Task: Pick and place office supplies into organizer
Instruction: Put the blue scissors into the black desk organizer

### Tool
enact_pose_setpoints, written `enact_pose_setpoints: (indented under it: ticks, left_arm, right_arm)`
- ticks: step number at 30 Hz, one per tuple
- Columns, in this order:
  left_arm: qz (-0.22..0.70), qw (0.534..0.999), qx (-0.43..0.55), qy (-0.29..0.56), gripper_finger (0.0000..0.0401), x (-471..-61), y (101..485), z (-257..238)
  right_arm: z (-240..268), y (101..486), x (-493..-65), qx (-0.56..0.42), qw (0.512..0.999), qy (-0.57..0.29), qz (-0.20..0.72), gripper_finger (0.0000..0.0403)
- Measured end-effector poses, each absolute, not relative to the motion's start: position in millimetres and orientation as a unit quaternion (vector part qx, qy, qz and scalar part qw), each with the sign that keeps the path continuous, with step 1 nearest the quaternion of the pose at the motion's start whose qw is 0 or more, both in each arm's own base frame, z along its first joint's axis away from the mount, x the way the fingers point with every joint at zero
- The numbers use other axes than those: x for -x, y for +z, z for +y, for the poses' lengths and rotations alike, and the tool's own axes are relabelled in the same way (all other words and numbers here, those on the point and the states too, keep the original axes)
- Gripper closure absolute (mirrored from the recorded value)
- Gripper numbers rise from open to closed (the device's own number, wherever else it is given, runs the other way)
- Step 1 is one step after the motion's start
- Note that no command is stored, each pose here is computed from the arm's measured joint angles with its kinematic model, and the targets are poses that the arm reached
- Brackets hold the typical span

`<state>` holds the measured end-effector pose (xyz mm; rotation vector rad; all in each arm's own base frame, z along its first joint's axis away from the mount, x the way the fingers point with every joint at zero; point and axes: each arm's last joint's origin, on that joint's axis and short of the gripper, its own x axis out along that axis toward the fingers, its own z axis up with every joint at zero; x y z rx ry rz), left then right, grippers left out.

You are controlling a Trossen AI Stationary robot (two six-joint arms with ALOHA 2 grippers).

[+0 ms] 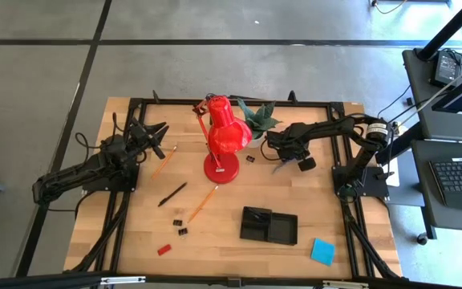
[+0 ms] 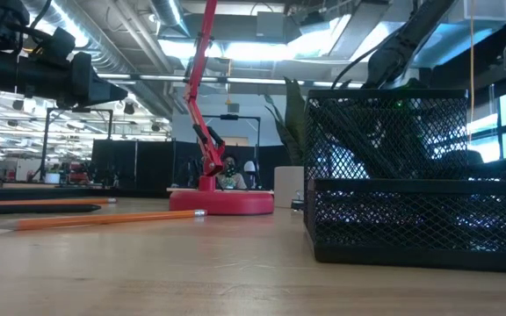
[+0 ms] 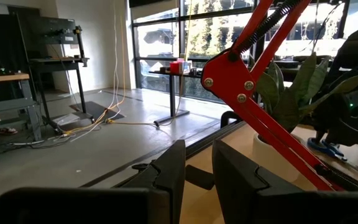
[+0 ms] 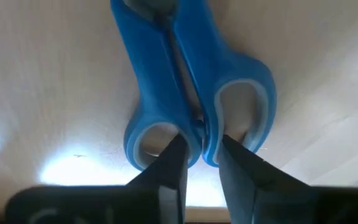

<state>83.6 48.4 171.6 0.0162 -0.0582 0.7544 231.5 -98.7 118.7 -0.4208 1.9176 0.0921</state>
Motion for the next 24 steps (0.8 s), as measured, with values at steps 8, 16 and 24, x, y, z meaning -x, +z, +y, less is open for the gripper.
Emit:
enact_pose_setpoints:
  ticks: [8,16,24]
  left_arm:
    - [-0.028,0.929,-0.008,0.368,0.0327,-84,172,48]
    - [-0.028,0.929,-0.008,0.368,0.0327,-84,172,48]
    - [-0.028,0.929,-0.008,0.368,0.0327,-84,171,48]
  right_arm:
    - [-93,124,-231,0.158,0.567,0.011,0.808,0.0333]
    - [-71,132,-235,0.179,0.574,0.017,0.799,0.0358]
    - [-53,142,-234,0.171,0.583,0.016,0.794,0.0393]
